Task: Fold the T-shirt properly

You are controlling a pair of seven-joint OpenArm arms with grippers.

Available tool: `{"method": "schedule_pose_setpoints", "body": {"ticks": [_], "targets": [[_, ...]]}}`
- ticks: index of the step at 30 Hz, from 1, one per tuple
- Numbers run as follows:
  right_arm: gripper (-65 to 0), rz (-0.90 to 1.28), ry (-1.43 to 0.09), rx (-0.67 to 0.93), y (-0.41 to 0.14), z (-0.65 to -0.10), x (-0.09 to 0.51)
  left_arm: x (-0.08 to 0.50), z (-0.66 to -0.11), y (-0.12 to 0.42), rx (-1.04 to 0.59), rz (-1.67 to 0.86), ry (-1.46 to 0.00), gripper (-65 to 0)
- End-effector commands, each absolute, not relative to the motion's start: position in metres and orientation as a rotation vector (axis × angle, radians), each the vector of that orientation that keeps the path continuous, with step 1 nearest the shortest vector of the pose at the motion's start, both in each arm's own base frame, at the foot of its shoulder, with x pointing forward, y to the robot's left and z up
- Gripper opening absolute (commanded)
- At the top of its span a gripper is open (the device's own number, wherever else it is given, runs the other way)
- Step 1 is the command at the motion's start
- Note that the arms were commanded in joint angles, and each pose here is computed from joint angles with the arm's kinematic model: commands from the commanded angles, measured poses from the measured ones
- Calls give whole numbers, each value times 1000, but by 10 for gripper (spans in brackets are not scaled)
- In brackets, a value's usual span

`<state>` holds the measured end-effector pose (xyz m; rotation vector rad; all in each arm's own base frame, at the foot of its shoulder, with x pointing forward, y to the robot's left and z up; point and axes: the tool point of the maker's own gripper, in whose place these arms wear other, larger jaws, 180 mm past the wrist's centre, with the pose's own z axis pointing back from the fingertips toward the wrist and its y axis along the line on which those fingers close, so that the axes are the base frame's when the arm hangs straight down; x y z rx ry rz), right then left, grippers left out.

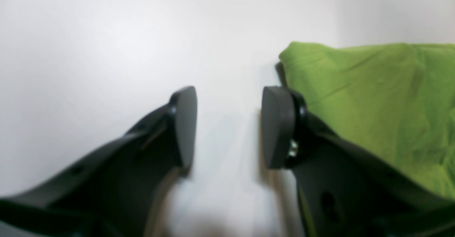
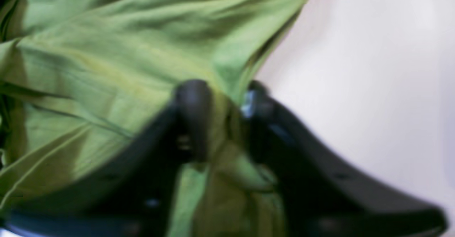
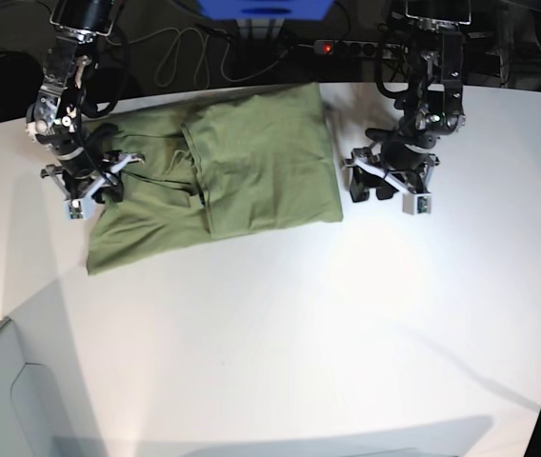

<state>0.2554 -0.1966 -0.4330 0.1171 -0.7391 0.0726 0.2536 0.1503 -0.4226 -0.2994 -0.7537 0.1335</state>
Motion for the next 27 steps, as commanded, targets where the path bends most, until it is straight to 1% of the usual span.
{"method": "schedule_pose_setpoints", "body": {"ticks": [1,2,3,7,10,15,21,27], "targets": [[-599,94,-647,113,-195,-447,238,245,-430,151,-288,128,-701,-360],[-642,94,-647,113,-195,-447,238,245,-430,151,-288,127,-703,-360],[-650,94,-647,113,-195,-447,238,245,-430,151,-288,127,-703,-360],[-648,101,-660,106,-195,-442,234,246,-429,150,-290,128,-704,-360],[-648,115,-699,91,-196,-428,239,245,-430,144,-304,141,-703,-360],[-648,128,-787,93,-181,-399,249,245,-431,141,-313,144,-699,-360],[-648,240,-848,146,-138,-375,253,242,-433,118,-347,105,-684,-360],[-648,361,-913,222,-89,-349,256,247,-431,116,-351,102,-689,-360]]}}
